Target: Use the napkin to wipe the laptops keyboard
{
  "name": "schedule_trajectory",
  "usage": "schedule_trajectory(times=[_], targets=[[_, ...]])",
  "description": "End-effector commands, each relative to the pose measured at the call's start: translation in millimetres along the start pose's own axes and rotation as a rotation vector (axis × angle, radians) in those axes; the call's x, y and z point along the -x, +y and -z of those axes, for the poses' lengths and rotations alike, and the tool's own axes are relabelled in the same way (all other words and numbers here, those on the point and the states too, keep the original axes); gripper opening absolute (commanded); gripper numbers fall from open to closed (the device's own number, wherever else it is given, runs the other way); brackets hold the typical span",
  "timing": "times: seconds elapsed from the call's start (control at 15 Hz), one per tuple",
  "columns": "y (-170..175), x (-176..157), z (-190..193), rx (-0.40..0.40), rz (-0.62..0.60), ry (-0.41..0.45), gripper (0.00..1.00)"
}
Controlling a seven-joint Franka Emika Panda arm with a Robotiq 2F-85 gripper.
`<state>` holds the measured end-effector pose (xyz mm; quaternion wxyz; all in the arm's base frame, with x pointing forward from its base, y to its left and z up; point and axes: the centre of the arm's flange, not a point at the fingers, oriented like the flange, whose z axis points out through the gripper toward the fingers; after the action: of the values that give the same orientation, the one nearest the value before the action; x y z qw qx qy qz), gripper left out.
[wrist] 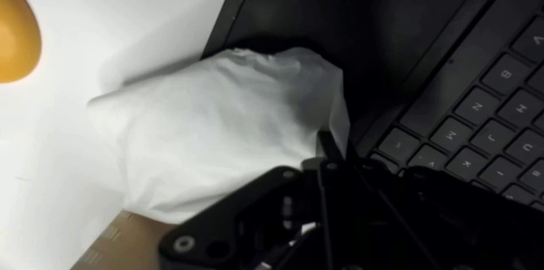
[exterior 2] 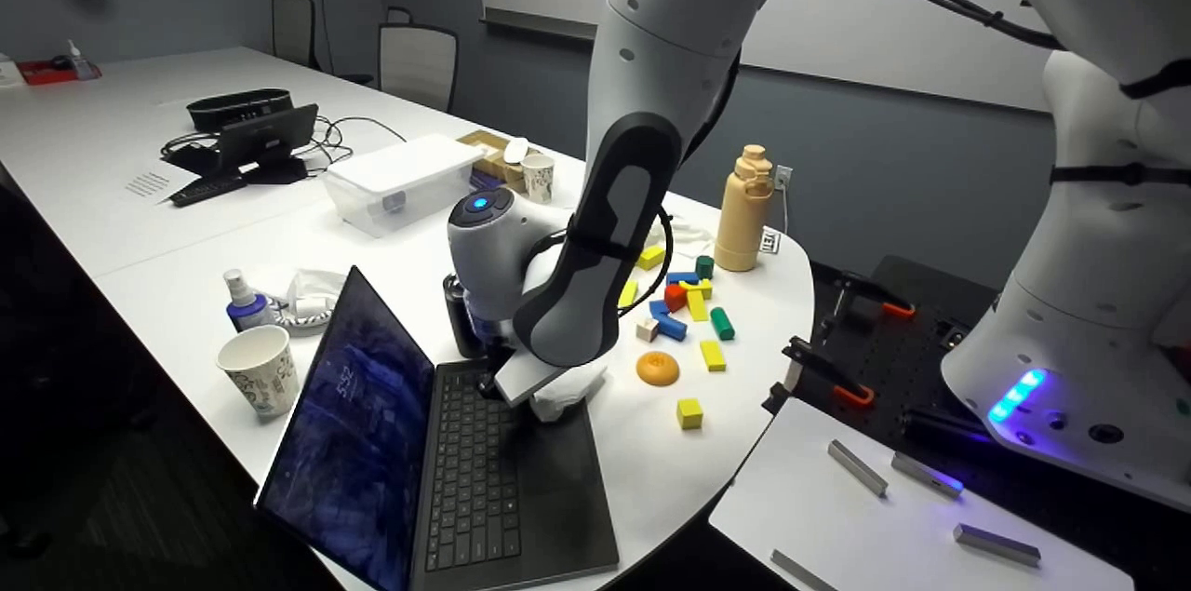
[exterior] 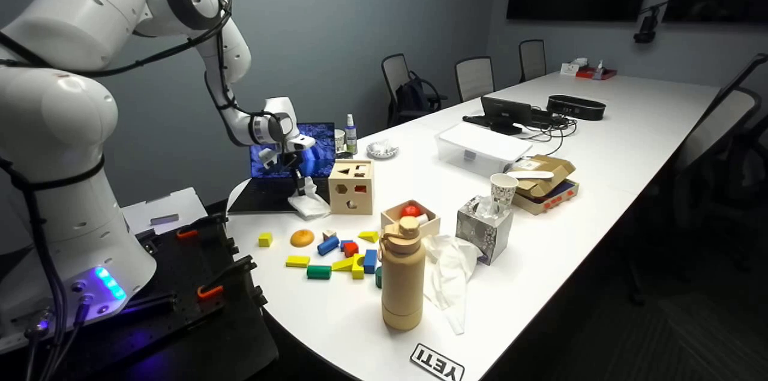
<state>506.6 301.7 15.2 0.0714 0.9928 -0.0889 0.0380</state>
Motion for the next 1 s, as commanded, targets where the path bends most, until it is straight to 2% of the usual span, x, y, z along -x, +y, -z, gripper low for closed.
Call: schedule_trajectory(times=[0.0,0.2,0.67,0.8,0.93], targets=[[0,1,21,-0.056,0.078,-0.069,0.0],[-7,3,27,-0.096,0.152,-0.149,0.0],[-22,3,9,-0.184,0.341,-0.39,0.0],[-26,3,2,-0.229,0.405,-0.423,0.0],[-23,5,4,-0.262,0.438,-0.421,0.0]])
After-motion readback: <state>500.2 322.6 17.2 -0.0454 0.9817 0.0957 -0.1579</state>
